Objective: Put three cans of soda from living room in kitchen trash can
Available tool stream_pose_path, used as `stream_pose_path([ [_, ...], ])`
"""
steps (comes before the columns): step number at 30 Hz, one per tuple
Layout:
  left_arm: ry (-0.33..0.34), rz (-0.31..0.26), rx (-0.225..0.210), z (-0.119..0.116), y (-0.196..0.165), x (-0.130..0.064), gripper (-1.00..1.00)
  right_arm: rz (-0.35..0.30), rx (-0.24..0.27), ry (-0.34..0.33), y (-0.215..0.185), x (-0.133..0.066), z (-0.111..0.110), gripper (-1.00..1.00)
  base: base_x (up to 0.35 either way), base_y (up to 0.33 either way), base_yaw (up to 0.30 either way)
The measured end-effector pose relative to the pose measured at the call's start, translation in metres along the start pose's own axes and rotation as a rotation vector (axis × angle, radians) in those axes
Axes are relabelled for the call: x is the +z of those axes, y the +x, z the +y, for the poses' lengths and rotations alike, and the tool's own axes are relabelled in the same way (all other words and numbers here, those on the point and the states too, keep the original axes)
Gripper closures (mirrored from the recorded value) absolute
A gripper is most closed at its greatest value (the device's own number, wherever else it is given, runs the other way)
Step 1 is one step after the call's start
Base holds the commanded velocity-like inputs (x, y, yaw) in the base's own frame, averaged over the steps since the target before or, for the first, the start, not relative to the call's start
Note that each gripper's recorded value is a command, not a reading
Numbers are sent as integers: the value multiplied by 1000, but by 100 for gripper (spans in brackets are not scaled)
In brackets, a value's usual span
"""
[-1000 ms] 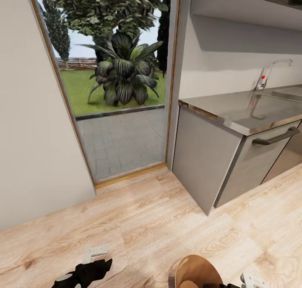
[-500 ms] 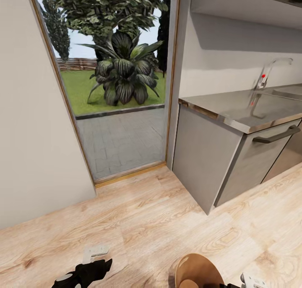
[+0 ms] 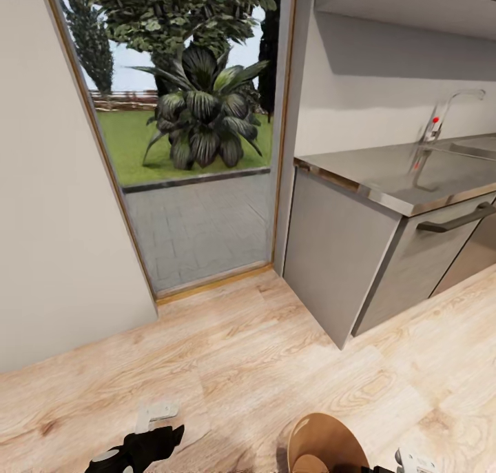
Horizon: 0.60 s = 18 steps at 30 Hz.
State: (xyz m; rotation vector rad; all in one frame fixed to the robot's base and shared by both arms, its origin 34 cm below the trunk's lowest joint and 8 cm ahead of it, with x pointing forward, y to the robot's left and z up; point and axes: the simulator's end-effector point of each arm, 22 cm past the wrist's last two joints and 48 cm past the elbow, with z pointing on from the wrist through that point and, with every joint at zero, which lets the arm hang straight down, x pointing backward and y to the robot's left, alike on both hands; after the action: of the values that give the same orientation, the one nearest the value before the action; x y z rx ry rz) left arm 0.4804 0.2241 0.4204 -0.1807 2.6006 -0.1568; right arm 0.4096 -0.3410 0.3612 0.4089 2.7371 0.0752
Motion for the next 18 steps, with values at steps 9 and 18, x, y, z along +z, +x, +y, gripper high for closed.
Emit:
stream_pose_path([
  [9,-2,13,0,1,5,3,-100,14,-2,6,5,3,-2,-100,0,0,0],
  [18,-5,24,1,2,9,6,-100,25,-6,6,8,5,-1,-100,0,0,0],
])
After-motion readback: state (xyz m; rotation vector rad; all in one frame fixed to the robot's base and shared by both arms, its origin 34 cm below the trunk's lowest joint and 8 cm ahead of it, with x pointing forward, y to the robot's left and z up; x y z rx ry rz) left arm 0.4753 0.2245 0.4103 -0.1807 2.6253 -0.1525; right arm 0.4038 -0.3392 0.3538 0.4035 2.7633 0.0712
